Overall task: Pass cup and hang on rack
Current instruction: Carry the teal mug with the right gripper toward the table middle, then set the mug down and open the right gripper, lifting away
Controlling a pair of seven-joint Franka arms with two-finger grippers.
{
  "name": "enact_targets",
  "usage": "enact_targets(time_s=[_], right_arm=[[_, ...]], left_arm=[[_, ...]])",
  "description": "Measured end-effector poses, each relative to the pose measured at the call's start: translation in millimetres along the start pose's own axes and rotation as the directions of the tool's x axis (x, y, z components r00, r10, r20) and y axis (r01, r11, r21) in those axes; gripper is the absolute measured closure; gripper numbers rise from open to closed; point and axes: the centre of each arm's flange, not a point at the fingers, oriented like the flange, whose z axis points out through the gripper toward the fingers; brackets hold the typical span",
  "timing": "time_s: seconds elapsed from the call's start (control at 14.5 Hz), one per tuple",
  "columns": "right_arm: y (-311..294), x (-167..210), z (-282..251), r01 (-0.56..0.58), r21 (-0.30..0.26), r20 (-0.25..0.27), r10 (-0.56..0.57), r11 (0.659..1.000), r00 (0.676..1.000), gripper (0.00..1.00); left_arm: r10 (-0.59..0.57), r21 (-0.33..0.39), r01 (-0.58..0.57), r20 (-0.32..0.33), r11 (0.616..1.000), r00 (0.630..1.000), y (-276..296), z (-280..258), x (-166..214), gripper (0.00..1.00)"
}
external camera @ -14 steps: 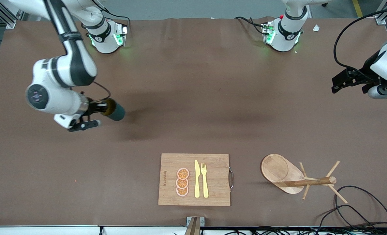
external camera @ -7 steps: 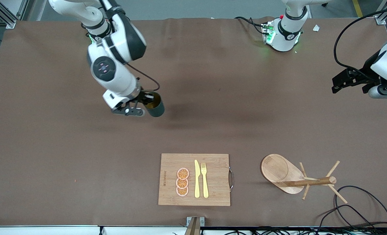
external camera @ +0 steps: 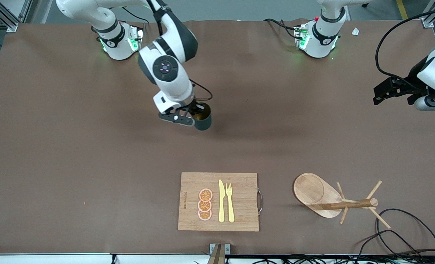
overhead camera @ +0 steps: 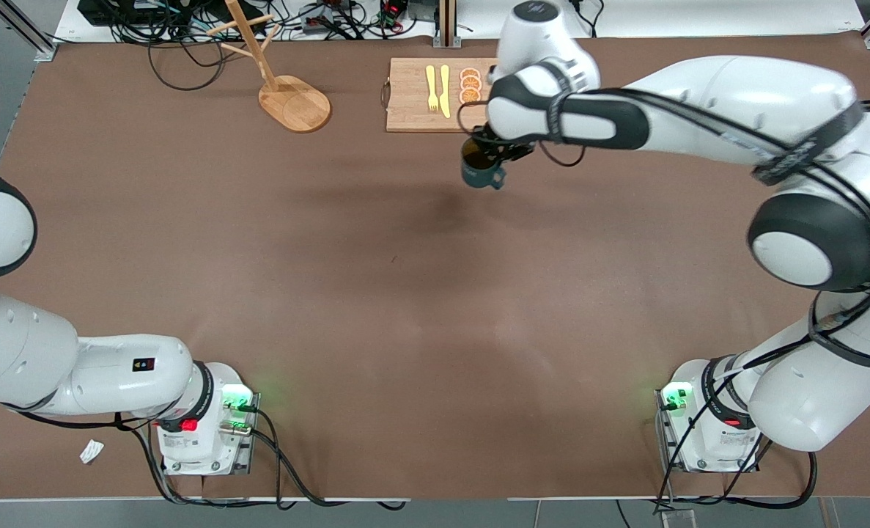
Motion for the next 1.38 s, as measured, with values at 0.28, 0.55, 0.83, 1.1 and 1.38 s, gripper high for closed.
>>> enact_targets(time_s=[0.28, 0.55, 0.83, 1.1, 1.38], right_arm=[[-33.6, -21.1, 55.0, 0.033, -0.010, -0.015, -0.033, 0.999, 0.999, 0.96], [-51.5, -24.2, 86.3, 0.022, -0.029, -0.013, -0.023, 0.999, 1.000, 0.96], [-52.9, -18.2, 96.9, 0.018, -0.041, -0.013, -0.019, 0.999, 1.000, 0.96], [-54.9, -17.5, 96.8, 0.023, -0.040, -0.013, -0.023, 0.999, 1.000, 0.88], [-62.2, -9.6, 81.5, 0.029, -0.027, -0.021, -0.030, 0.999, 0.999, 0.49]], left_arm=[[0.000, 0.000, 0.000, 0.000, 1.000, 1.000, 0.2, -0.1, 0.0, 0.00], [0.001, 0.000, -0.001, -0.002, 1.000, 1.000, 0.8, -0.8, -0.1, 0.00], [0.002, 0.000, -0.002, -0.003, 1.000, 1.000, 1.0, -1.6, -0.2, 0.00], [0.002, 0.000, -0.002, -0.005, 1.000, 1.000, 1.1, -2.3, -0.4, 0.00], [0.002, 0.000, -0.002, -0.007, 1.000, 1.000, 1.3, -3.8, -1.1, 0.00]])
